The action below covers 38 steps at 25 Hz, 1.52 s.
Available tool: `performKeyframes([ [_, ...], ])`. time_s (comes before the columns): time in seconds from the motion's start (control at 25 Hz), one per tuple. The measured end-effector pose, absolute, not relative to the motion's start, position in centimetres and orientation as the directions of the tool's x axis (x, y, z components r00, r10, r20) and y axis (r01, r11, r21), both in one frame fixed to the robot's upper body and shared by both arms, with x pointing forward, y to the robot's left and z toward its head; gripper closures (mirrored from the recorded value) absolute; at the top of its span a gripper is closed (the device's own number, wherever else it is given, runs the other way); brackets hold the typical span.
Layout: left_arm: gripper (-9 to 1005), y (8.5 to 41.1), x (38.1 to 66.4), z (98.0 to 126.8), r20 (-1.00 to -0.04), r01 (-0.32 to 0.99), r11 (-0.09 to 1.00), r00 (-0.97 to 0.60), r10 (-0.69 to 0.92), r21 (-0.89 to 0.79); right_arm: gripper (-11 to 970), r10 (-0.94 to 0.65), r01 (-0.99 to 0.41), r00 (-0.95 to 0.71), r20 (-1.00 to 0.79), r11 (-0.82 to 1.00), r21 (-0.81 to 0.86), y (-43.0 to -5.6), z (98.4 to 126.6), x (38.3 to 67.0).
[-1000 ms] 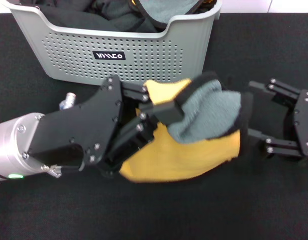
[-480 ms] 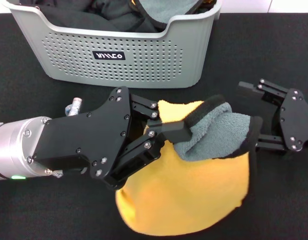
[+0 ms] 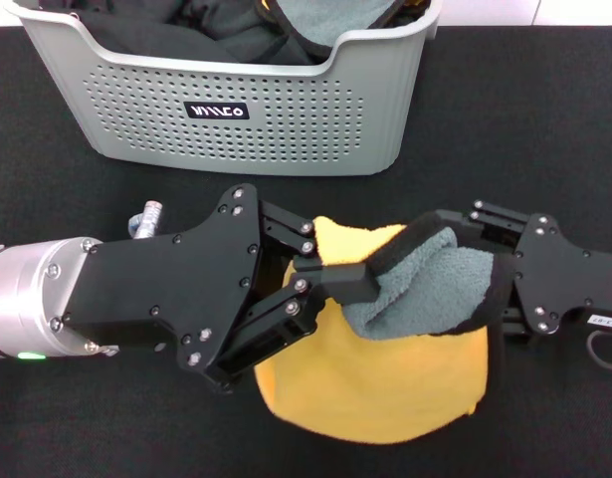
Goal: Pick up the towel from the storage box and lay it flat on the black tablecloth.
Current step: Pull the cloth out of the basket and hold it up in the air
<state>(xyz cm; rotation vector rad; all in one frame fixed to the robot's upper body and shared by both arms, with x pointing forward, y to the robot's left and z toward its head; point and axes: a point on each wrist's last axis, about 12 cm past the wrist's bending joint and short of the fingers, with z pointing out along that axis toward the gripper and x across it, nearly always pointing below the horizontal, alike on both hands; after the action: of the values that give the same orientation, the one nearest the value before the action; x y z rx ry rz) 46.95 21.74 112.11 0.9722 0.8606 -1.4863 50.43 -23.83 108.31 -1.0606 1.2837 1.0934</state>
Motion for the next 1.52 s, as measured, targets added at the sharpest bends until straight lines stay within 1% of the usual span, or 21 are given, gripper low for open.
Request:
performKeyframes([
  [0.32,959,22.1,46.9,111.9,-0.935,0.988,-0.152,-0.062,-0.35,-0.009,144,-0.042,-0.986,0.004,-0.999,0.169,-0.011,-24.8,108.5,50.9],
  [0.68,956,21.8,47.1,112.0,-0.955,0.975,-0.221,-0.07,-0.288,-0.005,146,-0.148,-0.998,0.014,-0.989,0.066,-0.024,-24.4,108.3,51.0],
  [0.88,955,21.3,47.2,112.4,-0.964,0.961,-0.276,-0.057,-0.259,0.017,147,-0.179,-0.999,0.024,-0.984,0.044,-0.032,-24.3,108.2,51.1],
  [1.12,954,21.3,47.2,112.5,-0.963,0.961,-0.277,-0.054,-0.262,0.021,148,-0.194,-0.998,0.024,-0.981,0.05,-0.034,-24.9,108.3,51.2],
  [1.32,953,21.3,47.1,112.4,-0.963,0.961,-0.274,-0.057,-0.265,0.018,343,-0.206,-0.997,0.032,-0.978,0.06,-0.046,-25.0,108.2,51.4],
  [1.52,951,21.2,46.9,112.3,-0.964,0.96,-0.281,-0.066,-0.259,0.01,442,-0.219,-0.996,0.036,-0.975,0.067,-0.052,-24.6,108.1,51.7],
])
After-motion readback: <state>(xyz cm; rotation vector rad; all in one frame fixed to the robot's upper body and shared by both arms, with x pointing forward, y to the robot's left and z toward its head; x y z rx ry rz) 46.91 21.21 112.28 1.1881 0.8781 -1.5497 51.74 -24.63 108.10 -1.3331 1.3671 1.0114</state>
